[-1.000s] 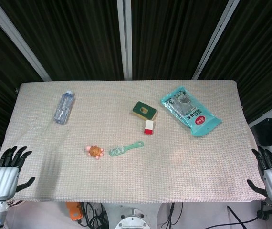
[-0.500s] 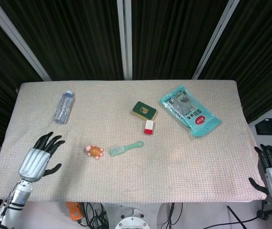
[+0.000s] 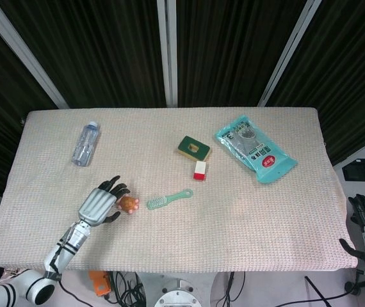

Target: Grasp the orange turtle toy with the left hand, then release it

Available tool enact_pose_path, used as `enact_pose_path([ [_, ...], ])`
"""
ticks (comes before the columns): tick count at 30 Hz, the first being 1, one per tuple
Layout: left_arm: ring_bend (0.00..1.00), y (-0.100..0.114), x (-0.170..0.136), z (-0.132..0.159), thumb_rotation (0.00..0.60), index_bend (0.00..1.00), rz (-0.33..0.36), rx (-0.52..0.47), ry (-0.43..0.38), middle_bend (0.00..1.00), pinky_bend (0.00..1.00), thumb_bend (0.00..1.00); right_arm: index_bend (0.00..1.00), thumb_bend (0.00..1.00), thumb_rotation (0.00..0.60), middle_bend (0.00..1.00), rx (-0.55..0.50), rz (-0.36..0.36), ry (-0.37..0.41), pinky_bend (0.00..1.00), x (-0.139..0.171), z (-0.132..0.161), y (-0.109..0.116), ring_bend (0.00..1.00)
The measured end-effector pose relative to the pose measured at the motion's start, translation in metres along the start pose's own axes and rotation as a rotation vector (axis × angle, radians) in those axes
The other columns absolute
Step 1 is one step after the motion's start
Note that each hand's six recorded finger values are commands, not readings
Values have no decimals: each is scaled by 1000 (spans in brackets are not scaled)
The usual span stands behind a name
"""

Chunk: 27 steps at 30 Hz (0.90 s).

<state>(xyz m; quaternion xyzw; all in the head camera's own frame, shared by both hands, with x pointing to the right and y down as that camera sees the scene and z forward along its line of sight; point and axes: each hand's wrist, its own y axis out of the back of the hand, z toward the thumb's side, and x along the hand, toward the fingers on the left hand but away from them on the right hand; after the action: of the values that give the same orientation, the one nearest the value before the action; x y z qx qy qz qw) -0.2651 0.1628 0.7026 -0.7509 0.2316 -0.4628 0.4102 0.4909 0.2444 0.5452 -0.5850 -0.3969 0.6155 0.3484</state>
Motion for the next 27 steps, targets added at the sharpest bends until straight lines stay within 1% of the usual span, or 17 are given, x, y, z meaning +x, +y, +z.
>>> enact_pose_path([
  [3, 134, -4, 3, 0, 600, 290, -8, 2, 1, 272, 342, 287, 0, 122, 600, 0, -1, 2, -3, 0, 1, -1, -1, 0],
  [5, 149, -7, 4, 0, 600, 297, -15, 0, 0, 284, 358, 287, 0, 122, 600, 0, -1, 1, -3, 0, 1, -1, -1, 0],
  [10, 158, -14, 10, 3, 600, 300, -26, -8, -10, 291, 367, 295, 0, 122, 600, 0, 2, 3, -4, 0, 0, 0, -1, 0],
  [13, 188, -16, 14, 5, 600, 309, -27, -11, -15, 328, 385, 313, 0, 123, 600, 0, 3, 6, -6, 0, 0, 0, -2, 0],
  [16, 224, -19, 17, 6, 600, 338, -30, -7, -18, 375, 405, 328, 0, 125, 600, 0, 2, 9, -12, 0, -1, -2, -3, 0],
  [20, 324, -22, 20, 7, 600, 458, -42, -10, -15, 494, 484, 328, 0, 125, 600, 0, -1, 9, -18, 0, -1, -4, -3, 0],
  [24, 448, -27, 20, 8, 600, 587, -71, -40, -12, 618, 595, 329, 0, 128, 600, 0, -2, 11, -25, 0, 0, -6, -3, 0],
  [26, 501, -27, 21, 8, 600, 647, -74, -48, -10, 677, 639, 330, 0, 129, 600, 0, -4, 12, -27, 0, 0, -7, -3, 0],
  [27, 542, -27, 21, 8, 600, 692, -69, -52, -9, 722, 672, 331, 0, 129, 600, 0, -5, 13, -28, 0, 0, -7, -3, 0],
])
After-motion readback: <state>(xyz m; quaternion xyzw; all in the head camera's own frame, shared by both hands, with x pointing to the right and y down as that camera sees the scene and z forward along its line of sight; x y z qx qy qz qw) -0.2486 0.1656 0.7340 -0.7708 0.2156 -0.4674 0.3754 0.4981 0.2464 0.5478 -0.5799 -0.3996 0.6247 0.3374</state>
